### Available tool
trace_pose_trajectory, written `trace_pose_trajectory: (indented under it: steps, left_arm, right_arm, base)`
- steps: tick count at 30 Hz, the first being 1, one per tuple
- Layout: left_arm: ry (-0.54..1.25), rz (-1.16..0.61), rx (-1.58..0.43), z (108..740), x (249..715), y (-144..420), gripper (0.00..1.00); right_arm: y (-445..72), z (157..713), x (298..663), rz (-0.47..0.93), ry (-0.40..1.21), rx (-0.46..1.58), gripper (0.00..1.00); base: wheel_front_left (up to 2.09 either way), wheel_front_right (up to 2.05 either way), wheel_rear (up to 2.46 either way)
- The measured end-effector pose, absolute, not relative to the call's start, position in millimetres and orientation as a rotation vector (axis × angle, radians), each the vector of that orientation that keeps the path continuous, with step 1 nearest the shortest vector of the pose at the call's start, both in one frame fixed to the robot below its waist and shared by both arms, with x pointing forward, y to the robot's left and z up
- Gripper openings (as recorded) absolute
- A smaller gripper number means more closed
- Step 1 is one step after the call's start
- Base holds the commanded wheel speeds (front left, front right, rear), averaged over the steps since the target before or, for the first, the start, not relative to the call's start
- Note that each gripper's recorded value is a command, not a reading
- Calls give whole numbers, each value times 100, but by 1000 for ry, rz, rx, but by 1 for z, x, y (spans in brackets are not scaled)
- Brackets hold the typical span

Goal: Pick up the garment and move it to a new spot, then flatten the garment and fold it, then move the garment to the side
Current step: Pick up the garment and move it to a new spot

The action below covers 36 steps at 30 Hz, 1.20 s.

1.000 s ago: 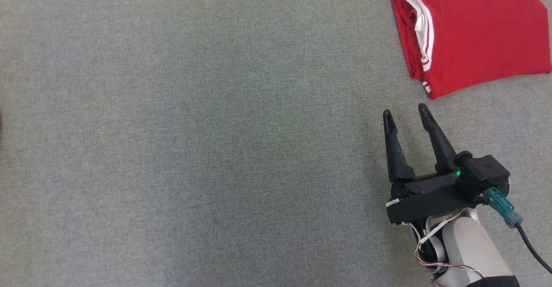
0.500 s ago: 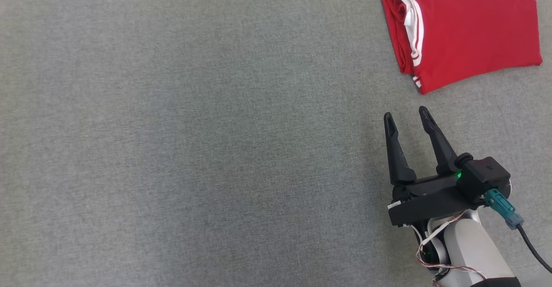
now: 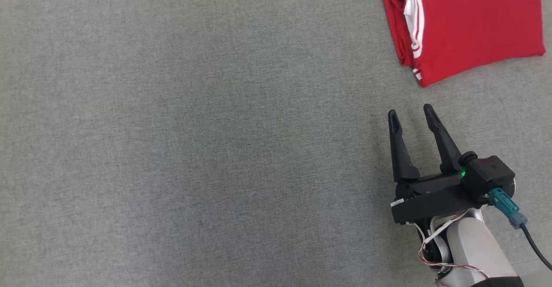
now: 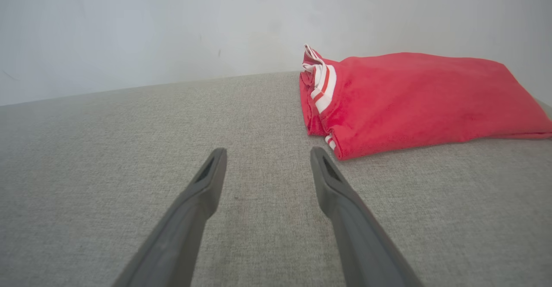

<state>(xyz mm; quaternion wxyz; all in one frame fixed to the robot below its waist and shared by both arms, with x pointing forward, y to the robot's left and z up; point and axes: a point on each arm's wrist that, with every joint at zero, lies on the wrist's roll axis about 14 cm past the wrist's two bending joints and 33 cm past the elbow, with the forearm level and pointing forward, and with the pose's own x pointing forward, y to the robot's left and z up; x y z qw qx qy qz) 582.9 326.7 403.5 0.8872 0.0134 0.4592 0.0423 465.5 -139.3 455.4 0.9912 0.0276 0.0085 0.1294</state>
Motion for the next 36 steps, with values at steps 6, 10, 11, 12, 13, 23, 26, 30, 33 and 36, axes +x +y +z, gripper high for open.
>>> trace_pose_trajectory:
  steps: [6, 10, 11, 12, 13, 23, 26, 30, 33, 36]
  left_arm:
    - [862, 66, 52, 416, 591, 326, 0]
    - [791, 43, 62, 429, 597, 321, 0]
    - [769, 31, 64, 434, 600, 318, 0]
    - [752, 22, 67, 438, 601, 316, 0]
    - [739, 11, 69, 442, 602, 312, 0]
    - [485, -144, 67, 523, 615, 262, 0]
    - [427, -200, 81, 543, 613, 242, 0]
    - [330, -276, 127, 579, 606, 218, 0]
    - [274, -339, 143, 599, 600, 195, 0]
    - [221, -403, 163, 618, 591, 173, 0]
  right_arm:
    - [-134, 455, 469, 276, 14, 52, 100]
    - [-132, 457, 470, 282, 8, 52, 100]
    - [-132, 458, 470, 283, 8, 52, 100]
    - [-132, 458, 470, 283, 6, 52, 100]
    - [-131, 459, 470, 285, 4, 52, 100]
    - [-124, 482, 462, 297, -41, 63, 100]
    - [-123, 490, 459, 298, -60, 63, 100]
    - [-125, 504, 453, 295, -88, 65, 100]
    - [-128, 509, 448, 287, -97, 64, 100]
    - [-129, 516, 444, 281, -113, 68, 100]
  base:
    - [0, 0, 0]
    - [0, 0, 0]
    - [0, 0, 0]
    - [0, 0, 0]
    - [0, 0, 0]
    - [0, 0, 0]
    - [0, 0, 0]
    - [0, 0, 0]
    - [0, 0, 0]
    - [0, 0, 0]
